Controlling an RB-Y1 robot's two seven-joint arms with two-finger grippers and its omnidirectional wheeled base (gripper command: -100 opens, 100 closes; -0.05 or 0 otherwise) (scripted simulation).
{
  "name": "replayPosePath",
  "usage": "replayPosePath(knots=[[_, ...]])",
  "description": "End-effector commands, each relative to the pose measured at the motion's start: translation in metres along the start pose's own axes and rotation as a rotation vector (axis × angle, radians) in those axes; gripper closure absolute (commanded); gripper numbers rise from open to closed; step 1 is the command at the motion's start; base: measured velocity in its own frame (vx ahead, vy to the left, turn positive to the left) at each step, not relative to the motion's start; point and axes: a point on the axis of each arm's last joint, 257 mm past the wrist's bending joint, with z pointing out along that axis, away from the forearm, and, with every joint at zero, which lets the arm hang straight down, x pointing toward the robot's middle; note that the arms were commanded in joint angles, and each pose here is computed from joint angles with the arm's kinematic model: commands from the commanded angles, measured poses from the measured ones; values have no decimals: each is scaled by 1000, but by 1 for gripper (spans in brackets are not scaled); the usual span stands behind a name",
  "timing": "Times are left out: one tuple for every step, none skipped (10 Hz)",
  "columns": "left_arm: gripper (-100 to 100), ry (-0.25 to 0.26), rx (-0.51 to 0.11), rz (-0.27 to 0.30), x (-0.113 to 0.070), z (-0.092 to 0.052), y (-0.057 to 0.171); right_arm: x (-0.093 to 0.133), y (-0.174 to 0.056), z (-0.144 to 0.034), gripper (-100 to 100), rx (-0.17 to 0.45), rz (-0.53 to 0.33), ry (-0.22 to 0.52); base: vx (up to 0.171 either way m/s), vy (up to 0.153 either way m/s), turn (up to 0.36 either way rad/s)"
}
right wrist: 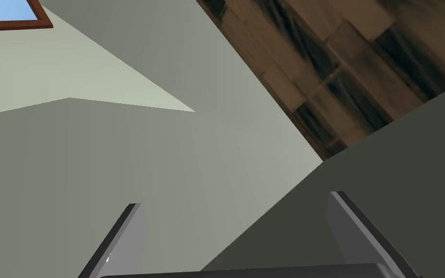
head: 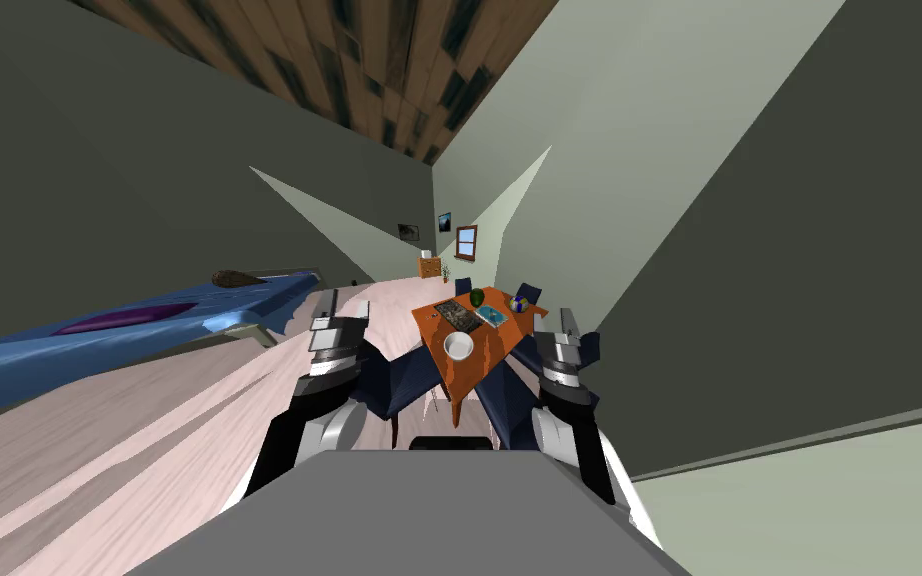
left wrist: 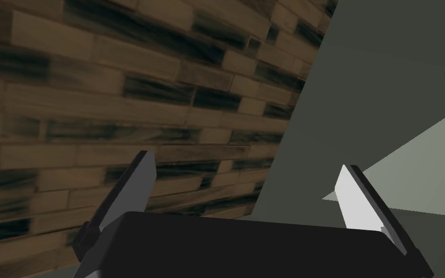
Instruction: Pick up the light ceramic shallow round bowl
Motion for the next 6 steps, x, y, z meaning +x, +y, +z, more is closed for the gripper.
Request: replayPosePath(knots=[[0,0,0,0,0,0,0,4,-3,-2,-100,13,-41,44,-26,-7,98],[0,0,0,0,0,0,0,5,-4,-3,-100,21,-67,67,-53,-20,122],[0,0,0,0,0,0,0,6,-7,-5,-100,33,-98,90,-59,-14,159],[0,0,0,0,0,0,0,7,-11,-8,-100,48,-134,113,-65,-13,163],[0,0,0,0,0,0,0,7,-16,-11,-100,66,-174,137,-63,-18,164],[0,0,0,0,0,0,0,7,-22,-15,-100,89,-218,162,-69,-11,197]])
